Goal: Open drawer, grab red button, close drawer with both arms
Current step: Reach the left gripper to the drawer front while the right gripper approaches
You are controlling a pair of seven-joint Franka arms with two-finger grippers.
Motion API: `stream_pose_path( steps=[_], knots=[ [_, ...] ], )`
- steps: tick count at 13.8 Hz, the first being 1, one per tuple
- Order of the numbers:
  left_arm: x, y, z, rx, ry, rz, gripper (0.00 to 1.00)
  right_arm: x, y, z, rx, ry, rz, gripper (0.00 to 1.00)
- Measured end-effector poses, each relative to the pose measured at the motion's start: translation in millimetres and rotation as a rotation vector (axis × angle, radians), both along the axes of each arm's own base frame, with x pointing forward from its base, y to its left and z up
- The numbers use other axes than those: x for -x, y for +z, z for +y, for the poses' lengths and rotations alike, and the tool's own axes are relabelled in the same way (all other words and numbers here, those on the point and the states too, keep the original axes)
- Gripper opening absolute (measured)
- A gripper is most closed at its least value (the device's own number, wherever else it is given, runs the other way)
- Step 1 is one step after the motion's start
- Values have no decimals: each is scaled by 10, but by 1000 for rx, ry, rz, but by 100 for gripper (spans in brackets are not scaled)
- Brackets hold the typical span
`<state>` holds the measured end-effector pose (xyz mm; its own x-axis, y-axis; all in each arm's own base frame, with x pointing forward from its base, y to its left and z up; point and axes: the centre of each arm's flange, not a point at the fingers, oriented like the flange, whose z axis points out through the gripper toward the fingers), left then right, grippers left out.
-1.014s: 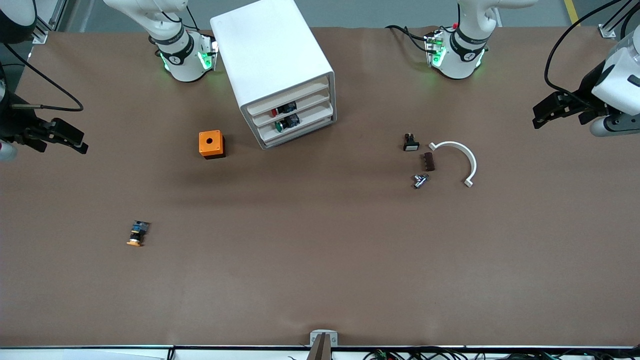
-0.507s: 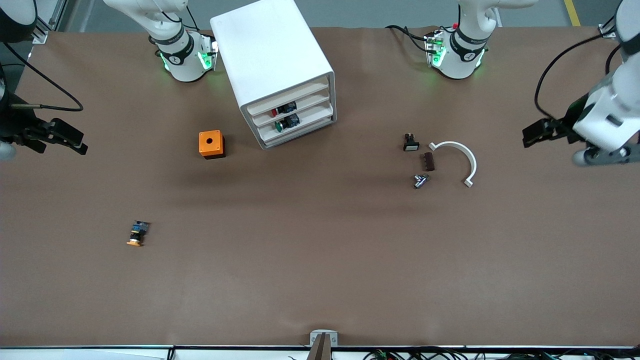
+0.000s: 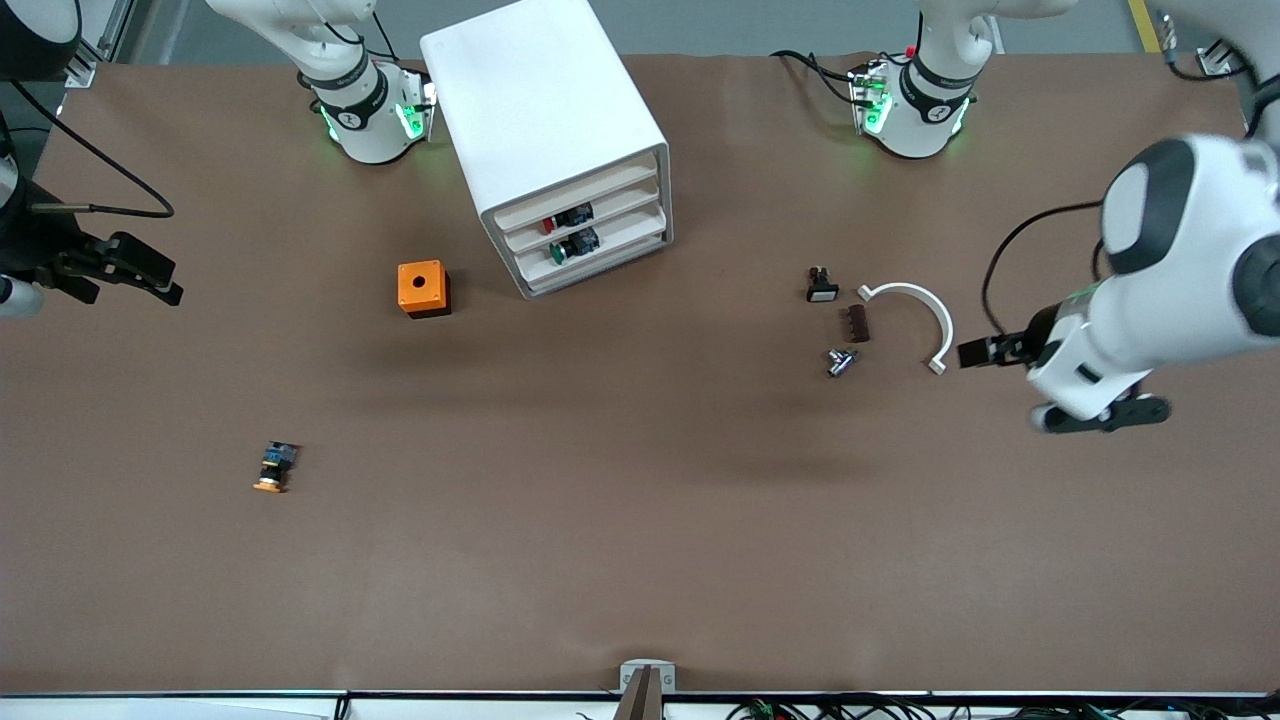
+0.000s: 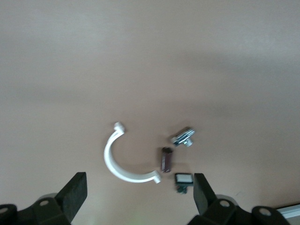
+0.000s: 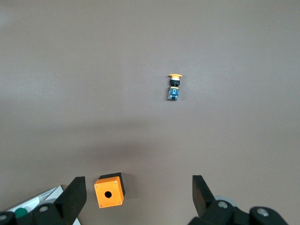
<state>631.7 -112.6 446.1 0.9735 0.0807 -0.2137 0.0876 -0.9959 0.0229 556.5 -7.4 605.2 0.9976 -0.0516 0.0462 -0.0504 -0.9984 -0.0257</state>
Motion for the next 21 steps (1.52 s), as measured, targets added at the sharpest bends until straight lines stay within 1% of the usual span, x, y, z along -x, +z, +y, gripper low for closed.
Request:
stream_pose_path(
  steps=[2,5,7,10,12,15,18,21],
  knots=[
    [-27,-244,-188,-2,19,29,100,2,-2,-1,0,0,2,100],
    [-13,-601,-463,-12,141,98,100,20,-22,2,-1,-15,21,100],
    [12,-870,-724,-37,251,142,100,40,-38,91,-4,-96,42,100],
    [92,-1230,-1269,-96,417,194,100,100,-71,493,0,-230,87,100],
    [188,-1462,-1623,-139,513,228,100,144,-56,752,5,-300,101,100],
    [361,-1751,-2033,-170,663,310,100,206,15,1093,7,-421,101,100],
    [535,-1859,-2349,-200,820,394,100,272,30,1401,7,-500,99,100],
    [767,-1933,-2684,-284,1005,485,100,324,64,1644,-3,-572,88,100]
  ],
)
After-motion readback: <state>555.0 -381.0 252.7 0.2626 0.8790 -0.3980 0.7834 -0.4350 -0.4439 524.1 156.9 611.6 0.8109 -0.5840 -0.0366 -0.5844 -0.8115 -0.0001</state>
